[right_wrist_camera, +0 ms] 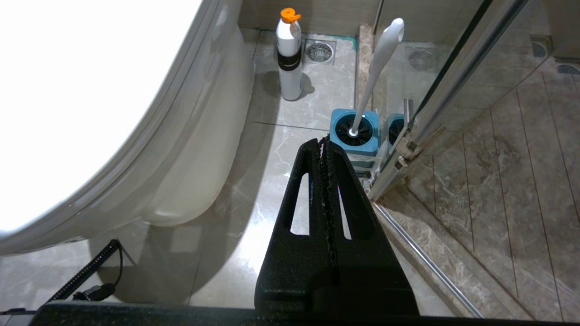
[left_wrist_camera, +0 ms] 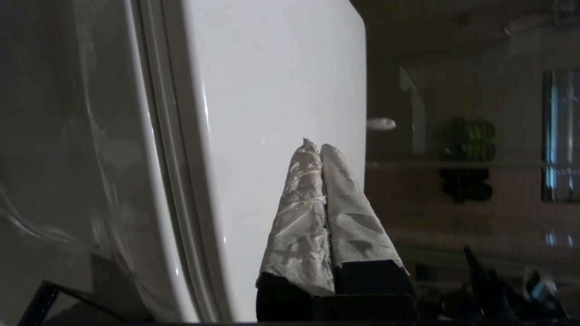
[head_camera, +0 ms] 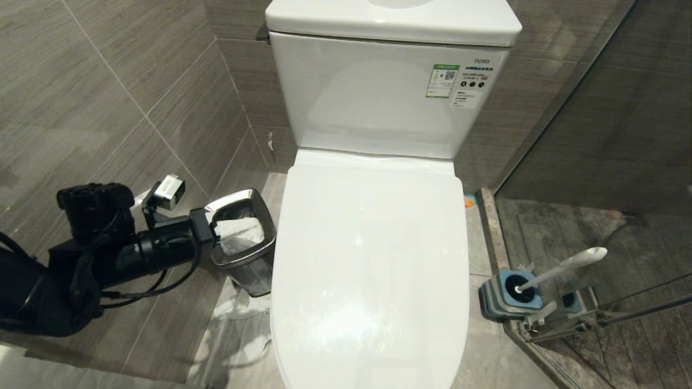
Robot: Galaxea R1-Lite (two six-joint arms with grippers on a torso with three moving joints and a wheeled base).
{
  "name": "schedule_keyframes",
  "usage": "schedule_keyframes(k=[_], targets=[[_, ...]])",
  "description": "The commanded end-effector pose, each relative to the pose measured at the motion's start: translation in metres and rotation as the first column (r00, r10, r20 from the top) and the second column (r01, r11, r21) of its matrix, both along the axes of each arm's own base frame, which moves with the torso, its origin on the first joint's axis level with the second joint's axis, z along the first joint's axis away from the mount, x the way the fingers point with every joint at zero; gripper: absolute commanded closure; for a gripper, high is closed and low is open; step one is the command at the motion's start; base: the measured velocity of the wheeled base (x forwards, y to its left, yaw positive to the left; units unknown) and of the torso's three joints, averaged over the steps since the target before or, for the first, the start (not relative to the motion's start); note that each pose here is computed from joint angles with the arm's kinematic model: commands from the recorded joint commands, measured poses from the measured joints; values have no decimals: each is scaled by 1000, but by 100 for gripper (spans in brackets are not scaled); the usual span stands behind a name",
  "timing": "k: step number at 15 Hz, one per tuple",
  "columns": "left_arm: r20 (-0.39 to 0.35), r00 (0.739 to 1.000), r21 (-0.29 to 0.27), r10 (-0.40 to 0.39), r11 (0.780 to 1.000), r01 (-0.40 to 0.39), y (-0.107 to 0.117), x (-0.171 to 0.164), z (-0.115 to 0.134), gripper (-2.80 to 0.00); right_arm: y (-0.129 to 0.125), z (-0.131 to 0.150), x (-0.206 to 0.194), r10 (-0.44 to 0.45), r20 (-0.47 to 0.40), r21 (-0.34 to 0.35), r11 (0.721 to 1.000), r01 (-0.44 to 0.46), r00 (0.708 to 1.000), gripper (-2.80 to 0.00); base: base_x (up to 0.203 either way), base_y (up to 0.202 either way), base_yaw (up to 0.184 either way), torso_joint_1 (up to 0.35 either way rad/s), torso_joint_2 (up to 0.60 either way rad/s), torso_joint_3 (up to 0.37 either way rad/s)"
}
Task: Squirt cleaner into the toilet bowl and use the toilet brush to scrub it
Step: Use the left hand to lift the toilet lid slightly
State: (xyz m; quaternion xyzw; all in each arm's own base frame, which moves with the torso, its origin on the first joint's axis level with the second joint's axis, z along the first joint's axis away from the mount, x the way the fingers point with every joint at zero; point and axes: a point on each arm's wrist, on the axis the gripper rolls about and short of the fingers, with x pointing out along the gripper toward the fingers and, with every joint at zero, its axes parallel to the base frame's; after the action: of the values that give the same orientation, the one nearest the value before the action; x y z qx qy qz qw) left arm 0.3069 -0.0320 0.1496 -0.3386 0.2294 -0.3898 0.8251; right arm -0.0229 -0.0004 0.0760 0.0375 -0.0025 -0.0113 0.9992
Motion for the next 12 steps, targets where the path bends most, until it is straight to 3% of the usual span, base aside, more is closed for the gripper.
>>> schedule_keyframes(k=[1,3,5,9,12], targets=[[-18,998,3,-65,998,65,20,-14,-18,0,0,0,0,0,0,0,1000,0,1000,0,0,0,0,0,0,0],[-27,994,-7,-106,994,106,43,-23,-31,0,0,0,0,0,0,0,1000,0,1000,0,0,0,0,0,0,0],[-66,986,-53,-153,987,149,59,-39,-44,0,0,0,0,0,0,0,1000,0,1000,0,0,0,0,0,0,0],[-128,980,-66,-155,987,148,61,-62,-67,0,0,0,0,0,0,0,1000,0,1000,0,0,0,0,0,0,0],[-125,973,-52,-193,981,188,60,-65,-88,0,0,0,0,0,2,0,1000,0,1000,0,0,0,0,0,0,0]])
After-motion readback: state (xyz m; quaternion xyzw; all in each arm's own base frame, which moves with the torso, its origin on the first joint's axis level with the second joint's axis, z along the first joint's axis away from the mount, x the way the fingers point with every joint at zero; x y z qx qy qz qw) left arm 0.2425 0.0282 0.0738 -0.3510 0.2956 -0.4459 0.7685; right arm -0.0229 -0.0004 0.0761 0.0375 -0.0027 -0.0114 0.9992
